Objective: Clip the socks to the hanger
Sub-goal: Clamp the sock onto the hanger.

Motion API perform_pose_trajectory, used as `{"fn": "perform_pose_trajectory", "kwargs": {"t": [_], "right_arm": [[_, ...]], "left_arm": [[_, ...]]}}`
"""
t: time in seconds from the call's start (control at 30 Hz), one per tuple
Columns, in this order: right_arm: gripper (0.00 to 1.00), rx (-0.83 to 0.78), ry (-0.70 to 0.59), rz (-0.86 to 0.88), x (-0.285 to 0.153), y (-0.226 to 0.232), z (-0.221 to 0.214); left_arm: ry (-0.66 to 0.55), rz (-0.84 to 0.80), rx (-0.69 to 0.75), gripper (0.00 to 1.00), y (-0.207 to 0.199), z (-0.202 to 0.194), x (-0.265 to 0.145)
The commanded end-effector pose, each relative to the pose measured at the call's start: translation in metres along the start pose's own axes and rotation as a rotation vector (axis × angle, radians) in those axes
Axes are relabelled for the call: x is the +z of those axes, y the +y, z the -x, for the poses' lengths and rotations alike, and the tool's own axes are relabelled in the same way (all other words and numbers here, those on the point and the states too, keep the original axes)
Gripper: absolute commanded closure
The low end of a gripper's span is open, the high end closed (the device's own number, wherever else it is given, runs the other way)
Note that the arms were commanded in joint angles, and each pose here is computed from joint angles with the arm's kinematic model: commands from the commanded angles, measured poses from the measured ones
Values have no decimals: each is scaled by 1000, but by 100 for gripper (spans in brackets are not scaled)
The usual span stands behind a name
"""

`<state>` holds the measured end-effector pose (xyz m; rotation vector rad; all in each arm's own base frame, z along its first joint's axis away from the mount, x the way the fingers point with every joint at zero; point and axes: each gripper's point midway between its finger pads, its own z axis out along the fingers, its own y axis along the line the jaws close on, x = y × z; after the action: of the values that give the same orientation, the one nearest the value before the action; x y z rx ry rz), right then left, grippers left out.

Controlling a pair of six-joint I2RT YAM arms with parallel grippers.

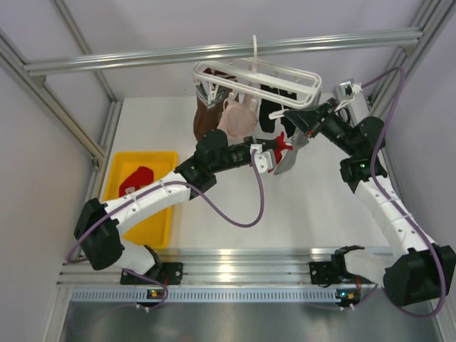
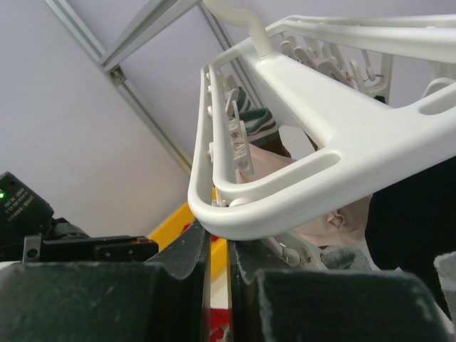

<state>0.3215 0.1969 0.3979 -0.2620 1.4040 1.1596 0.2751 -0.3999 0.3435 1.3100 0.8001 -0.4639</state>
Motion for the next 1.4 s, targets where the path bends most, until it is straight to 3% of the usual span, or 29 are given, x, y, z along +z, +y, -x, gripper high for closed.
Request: {"fn": "perform_pose_trajectory", "kwargs": {"t": [0.0, 0.33, 0.67, 1.37], "right_arm": [[100, -61, 32, 45, -2, 20, 3], [100, -126, 58, 10, -4, 18, 8], [100, -148, 68, -23, -4, 11, 7], [100, -189, 76, -58, -7, 6, 8]], "left_arm": [[59, 43, 23, 100, 18, -1, -2], [231, 51, 92, 100, 38, -34, -28], [251, 62, 216, 100, 76, -42, -23], [243, -16, 280, 100, 82, -43, -7]]}}
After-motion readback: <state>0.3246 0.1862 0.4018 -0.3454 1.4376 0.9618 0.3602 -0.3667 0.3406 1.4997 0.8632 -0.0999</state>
